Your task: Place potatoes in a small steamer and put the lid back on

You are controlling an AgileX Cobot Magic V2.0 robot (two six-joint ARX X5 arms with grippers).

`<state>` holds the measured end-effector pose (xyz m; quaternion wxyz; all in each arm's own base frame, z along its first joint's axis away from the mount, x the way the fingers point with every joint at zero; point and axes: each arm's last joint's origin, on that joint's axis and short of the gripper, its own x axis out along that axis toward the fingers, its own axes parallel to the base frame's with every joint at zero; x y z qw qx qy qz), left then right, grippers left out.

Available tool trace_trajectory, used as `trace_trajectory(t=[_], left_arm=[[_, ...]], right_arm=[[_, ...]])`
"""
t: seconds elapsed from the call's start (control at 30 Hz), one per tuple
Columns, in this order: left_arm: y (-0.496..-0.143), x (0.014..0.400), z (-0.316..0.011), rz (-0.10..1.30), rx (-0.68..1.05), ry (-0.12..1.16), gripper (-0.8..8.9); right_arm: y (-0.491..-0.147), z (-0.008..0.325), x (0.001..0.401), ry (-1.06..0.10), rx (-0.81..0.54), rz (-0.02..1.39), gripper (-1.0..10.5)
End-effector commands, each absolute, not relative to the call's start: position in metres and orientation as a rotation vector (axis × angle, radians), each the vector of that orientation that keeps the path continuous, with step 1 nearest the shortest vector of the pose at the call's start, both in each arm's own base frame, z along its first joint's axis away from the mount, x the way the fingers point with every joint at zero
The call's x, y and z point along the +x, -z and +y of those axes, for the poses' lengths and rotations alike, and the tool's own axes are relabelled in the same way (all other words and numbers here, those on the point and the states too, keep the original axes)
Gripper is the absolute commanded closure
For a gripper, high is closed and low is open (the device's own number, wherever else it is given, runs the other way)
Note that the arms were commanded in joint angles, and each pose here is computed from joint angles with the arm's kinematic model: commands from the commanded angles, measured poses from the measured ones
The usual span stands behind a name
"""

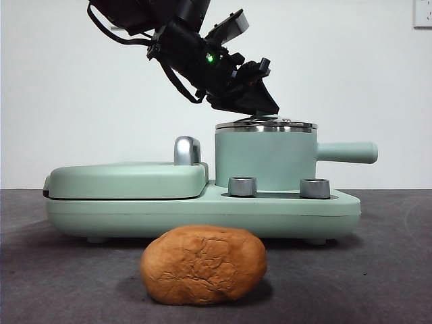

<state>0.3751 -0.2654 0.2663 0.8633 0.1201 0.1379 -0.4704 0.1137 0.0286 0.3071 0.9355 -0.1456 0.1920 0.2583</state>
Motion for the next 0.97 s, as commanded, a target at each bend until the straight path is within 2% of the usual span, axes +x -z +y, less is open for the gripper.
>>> trace_trajectory(t=[0.03, 0.37, 0.67, 0.83, 0.97], left_arm=[[-0.294, 0.369, -0.266, 0.196, 0.261, 0.991, 8.02], [-0.342, 0.35, -0.242, 0.158, 0.201, 0.959, 8.02], [-0.375, 0.328, -0.198, 0.261, 0.202, 0.901, 8.01], [-0.384, 0.313, -0.168, 0.364, 0.198, 0.853, 8.0], [-0.39, 0.298, -0.143, 0.393, 0.19, 0.808, 7.99]], right_arm=[[-0.313, 0.029, 0.114, -0.524, -0.29, 0.373, 6.9], [-0.313, 0.029, 0.114, -0.525, -0.29, 0.373, 6.9], [-0.313, 0.029, 0.114, -0.528, -0.289, 0.372, 6.9], [-0.313, 0.029, 0.114, -0.531, -0.289, 0.372, 6.9], [-0.313, 0.03, 0.114, -0.535, -0.29, 0.371, 6.9]])
